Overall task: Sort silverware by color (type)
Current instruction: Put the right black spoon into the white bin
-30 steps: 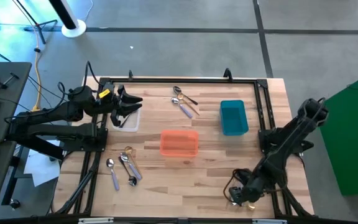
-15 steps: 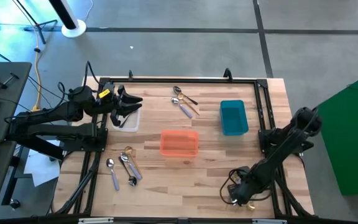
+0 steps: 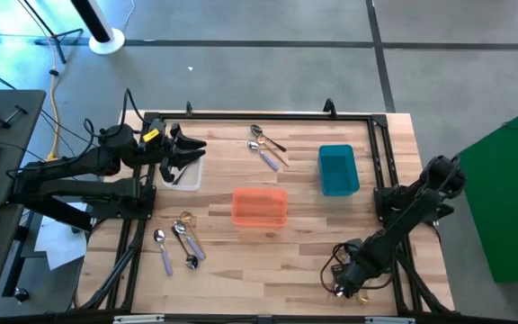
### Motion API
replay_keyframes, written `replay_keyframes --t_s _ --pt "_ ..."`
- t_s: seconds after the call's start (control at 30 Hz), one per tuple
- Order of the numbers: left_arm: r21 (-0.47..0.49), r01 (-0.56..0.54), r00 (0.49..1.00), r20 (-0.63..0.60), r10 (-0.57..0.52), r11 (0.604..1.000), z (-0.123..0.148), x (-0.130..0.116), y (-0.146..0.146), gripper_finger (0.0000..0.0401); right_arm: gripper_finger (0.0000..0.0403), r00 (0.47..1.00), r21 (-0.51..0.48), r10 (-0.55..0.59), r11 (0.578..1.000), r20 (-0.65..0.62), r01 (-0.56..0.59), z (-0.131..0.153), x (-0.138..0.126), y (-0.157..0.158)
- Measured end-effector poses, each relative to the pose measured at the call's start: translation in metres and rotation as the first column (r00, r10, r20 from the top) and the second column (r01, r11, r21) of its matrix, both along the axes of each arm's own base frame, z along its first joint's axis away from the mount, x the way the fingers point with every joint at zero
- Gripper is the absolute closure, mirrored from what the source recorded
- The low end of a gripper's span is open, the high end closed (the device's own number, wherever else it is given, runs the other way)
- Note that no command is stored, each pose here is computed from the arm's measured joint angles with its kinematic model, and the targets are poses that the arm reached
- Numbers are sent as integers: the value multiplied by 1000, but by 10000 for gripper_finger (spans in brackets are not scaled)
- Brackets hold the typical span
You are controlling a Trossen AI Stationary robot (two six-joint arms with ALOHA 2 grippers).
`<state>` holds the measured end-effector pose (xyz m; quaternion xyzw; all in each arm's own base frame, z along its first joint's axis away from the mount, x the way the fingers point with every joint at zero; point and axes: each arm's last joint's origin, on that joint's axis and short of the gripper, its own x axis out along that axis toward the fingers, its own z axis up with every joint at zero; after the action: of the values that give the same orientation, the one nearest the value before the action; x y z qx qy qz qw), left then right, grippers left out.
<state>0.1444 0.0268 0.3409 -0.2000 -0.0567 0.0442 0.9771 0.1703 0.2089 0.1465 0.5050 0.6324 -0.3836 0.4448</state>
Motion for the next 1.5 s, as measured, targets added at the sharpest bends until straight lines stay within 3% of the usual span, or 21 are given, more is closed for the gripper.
replay_keyframes --t_s 0.3,0.6,0.8,0.93,1.2,1.5 --pt "0 0 1000 0 0 1000 0 0 0 256 256 999 -6 -8 1000 47 9 6 3 -5" --pt "0 -3 1000 2 3 1000 0 0 0 256 256 998 71 -33 997 59 29 -17 -1 -14" --pt "0 -3 1000 7 3 1000 1 0 0 256 260 999 67 -30 997 45 27 -21 -2 -19" --pt "-1 -8 1000 8 8 1000 1 0 0 256 289 999 58 -22 998 41 19 -22 -2 -20" --pt "0 -13 1000 8 13 1000 1 0 0 256 392 999 49 -11 999 32 10 -22 -3 -21" --pt "0 -13 1000 8 13 1000 1 0 0 256 399 999 57 -11 998 34 9 -22 -3 -21"
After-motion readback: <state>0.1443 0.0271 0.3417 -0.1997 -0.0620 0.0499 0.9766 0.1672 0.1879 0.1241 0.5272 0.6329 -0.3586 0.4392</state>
